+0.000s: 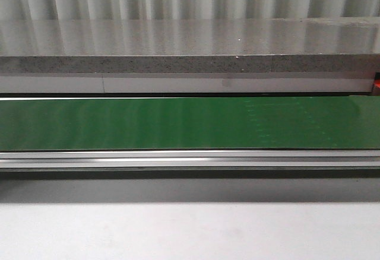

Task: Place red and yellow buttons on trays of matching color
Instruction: 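Move the left gripper over the cluster of red and yellow buttons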

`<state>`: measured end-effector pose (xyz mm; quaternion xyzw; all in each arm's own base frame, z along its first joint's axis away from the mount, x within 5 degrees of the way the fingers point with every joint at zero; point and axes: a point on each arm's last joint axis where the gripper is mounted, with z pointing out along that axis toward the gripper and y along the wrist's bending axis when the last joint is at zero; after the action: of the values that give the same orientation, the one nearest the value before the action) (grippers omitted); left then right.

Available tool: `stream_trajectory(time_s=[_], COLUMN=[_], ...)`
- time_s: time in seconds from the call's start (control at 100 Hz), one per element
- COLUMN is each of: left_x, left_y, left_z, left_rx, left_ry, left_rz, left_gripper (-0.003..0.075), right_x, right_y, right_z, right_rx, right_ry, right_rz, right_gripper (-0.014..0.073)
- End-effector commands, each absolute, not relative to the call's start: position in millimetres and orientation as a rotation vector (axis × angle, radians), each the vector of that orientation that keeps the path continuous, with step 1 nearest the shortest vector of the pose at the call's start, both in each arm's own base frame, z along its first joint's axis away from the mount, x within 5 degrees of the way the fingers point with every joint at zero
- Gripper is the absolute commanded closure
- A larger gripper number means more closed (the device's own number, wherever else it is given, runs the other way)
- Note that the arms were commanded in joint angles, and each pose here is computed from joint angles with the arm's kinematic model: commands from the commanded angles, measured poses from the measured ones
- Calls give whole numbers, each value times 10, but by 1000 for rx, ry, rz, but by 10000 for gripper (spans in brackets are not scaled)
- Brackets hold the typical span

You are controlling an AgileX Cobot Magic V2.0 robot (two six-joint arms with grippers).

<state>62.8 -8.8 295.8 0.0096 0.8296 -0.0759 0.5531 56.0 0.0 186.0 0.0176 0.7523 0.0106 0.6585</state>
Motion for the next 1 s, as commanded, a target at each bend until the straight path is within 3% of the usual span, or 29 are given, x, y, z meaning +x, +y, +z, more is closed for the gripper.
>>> stream_trajectory(time_s=[0.0, 0.18, 0.58, 0.69, 0.84, 0.89, 0.99], left_x=[699, 796, 842, 823, 794, 787, 783], left_y=[-113, -154, -159, -155, -150, -144, -138], left_z=[3230, 3353, 3310, 3287, 3254, 3246, 3240], left_rx=[21, 11, 13, 13, -31, -58, -98], left_ry=[2031, 2200, 2255, 2289, 2338, 2351, 2359], left_rz=[-193, -210, -194, -188, -199, -201, -209], left_gripper=[740, 740, 724, 580, 195, 104, 38], right_x=[556, 556, 556, 556, 556, 556, 556], right_y=[-6, -6, -6, -6, -6, -6, -6], right_z=[1941, 1941, 1941, 1941, 1941, 1941, 1941], right_rx=[33, 33, 33, 33, 33, 33, 33], right_ry=[1605, 1605, 1605, 1605, 1605, 1605, 1605], right_rz=[9, 9, 9, 9, 9, 9, 9], right_gripper=[662, 662, 662, 662, 662, 662, 662])
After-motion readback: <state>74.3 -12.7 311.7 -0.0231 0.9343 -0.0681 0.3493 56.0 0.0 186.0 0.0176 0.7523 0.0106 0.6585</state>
